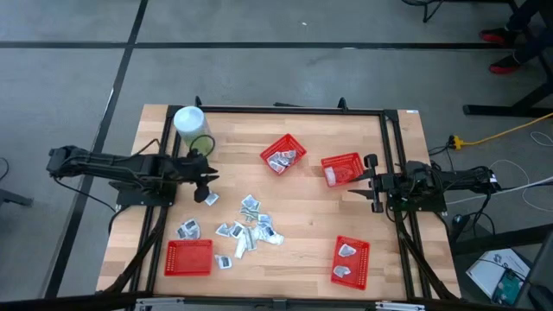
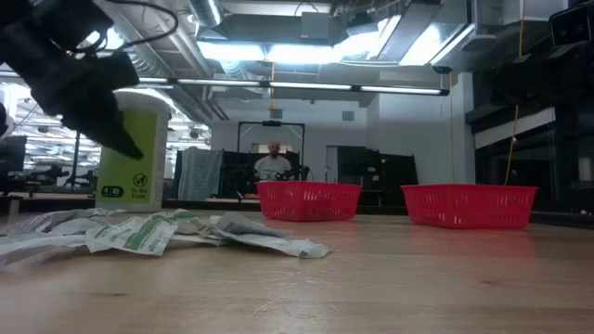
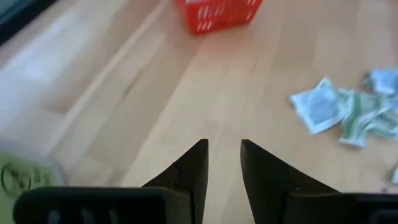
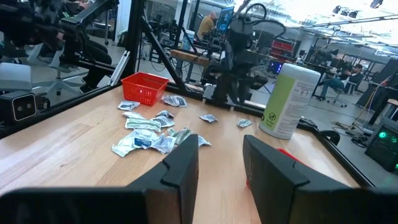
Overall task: Pick & Place First Aid Supplies
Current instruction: Put the green bandage into the red container
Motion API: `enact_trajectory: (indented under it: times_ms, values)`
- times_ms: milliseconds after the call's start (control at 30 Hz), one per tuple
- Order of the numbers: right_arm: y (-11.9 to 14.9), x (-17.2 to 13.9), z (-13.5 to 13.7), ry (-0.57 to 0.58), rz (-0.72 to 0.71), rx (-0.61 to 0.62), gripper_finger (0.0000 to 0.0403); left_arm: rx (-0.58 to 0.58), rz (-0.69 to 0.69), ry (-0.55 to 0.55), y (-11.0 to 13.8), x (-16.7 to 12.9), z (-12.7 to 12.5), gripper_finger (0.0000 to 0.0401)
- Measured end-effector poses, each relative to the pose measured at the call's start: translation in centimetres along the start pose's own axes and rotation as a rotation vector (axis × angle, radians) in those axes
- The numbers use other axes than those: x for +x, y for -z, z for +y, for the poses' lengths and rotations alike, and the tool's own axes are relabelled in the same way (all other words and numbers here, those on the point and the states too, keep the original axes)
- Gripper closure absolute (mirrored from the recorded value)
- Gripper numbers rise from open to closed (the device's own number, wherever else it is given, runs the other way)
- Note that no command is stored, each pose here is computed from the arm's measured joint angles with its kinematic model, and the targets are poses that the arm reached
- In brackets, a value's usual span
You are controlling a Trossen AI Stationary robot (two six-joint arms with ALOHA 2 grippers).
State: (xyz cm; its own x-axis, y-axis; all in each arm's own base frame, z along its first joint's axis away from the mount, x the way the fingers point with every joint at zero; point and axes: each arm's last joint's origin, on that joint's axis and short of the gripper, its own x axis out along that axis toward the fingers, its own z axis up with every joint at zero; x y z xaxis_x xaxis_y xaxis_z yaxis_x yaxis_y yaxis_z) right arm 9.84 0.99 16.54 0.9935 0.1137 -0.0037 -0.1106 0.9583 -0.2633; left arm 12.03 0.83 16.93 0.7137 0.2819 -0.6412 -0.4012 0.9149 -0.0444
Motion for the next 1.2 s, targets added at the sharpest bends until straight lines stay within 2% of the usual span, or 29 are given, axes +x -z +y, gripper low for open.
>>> enact_trajectory:
  times_ms: [167, 500, 667, 1200]
  values:
    - [0.0, 0.0, 0.0, 0.0, 0.0, 0.0, 0.0276, -0.025, 0.09, -0.098, 0.7, 0.8, 0.1, 0.0313]
    - [0.0, 0.0, 0.0, 0.001, 0.0, 0.0, 0.0276, -0.069, 0.287, -0.216, 2.2, 2.4, 0.2, 0.0313]
    - [0.0, 0.0, 0.0, 0.0, 0.0, 0.0, 0.0276, -0.036, 0.296, -0.296, 2.4, 2.9, 0.3, 0.0313]
    - [0.0, 0.0, 0.0, 0.001, 0.0, 0.0, 0.0276, 0.012, 0.43, -0.295, 3.2, 4.1, 0.1, 0.0313]
